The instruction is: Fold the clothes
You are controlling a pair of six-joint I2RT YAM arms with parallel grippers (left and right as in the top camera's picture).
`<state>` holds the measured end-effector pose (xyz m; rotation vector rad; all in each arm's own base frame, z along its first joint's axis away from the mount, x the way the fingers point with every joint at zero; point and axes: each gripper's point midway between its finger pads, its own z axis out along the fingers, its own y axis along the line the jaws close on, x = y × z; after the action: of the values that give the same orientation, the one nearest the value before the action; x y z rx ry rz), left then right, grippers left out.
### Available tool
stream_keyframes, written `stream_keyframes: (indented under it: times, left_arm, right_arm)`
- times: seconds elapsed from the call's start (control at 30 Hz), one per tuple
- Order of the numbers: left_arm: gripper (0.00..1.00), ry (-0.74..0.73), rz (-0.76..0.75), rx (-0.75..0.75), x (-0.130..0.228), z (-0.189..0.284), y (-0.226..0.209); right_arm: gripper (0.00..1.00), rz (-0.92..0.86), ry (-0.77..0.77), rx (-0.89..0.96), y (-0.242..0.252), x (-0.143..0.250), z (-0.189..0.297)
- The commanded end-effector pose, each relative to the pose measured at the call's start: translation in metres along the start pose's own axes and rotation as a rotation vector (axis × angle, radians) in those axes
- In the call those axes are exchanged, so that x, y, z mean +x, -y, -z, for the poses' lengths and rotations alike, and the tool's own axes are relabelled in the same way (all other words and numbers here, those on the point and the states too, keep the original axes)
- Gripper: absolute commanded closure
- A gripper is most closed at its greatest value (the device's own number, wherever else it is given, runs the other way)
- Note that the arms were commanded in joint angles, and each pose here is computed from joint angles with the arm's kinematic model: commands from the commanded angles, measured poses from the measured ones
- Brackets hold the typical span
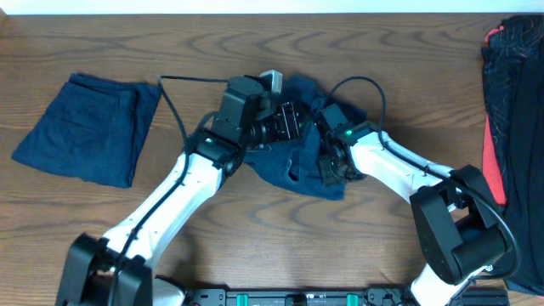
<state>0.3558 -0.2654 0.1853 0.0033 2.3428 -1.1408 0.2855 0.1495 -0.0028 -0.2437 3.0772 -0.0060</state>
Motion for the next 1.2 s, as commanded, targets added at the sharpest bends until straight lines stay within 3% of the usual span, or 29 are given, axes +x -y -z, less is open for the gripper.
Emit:
stream_keyframes:
  times: [0.0,0.23,0.37,0.47,0.63,0.93,1.17]
  left_arm:
    - [0.51,0.073,-0.115,0.062,-0.024,0.028,0.024]
    - [0.51,0.115,-0.068,-0.156,-0.036,0.046,-0.032]
    - [0.51,0.09,-0.05,-0.272,-0.029,0.045,-0.06]
    - [0.51,0.059,-0.032,-0.294,-0.023,0.038,-0.071]
    - [0.52,0.005,-0.005,-0.328,-0.011,0.024,-0.089]
    - [0.51,-0.116,0.059,-0.407,0.018,-0.007,-0.135]
    - [0.51,-0.232,0.123,-0.481,0.052,-0.022,-0.172]
  right_arm:
    - [0.53,-0.054,0.036,0.025,0.015,0.0,0.026]
    - [0.45,-0.152,0.313,0.0,0.049,-0.026,0.127]
    - [0.49,0.029,0.505,-0.189,0.02,-0.043,0.178]
    - [0.53,0.057,0.55,-0.231,0.013,-0.049,0.188]
    - [0.54,0.067,0.458,-0.257,0.004,-0.051,0.158]
    - [0.54,0.051,0.181,-0.208,0.003,-0.046,0.06]
    - [0.54,-0.049,0.091,-0.005,0.037,-0.043,0.01]
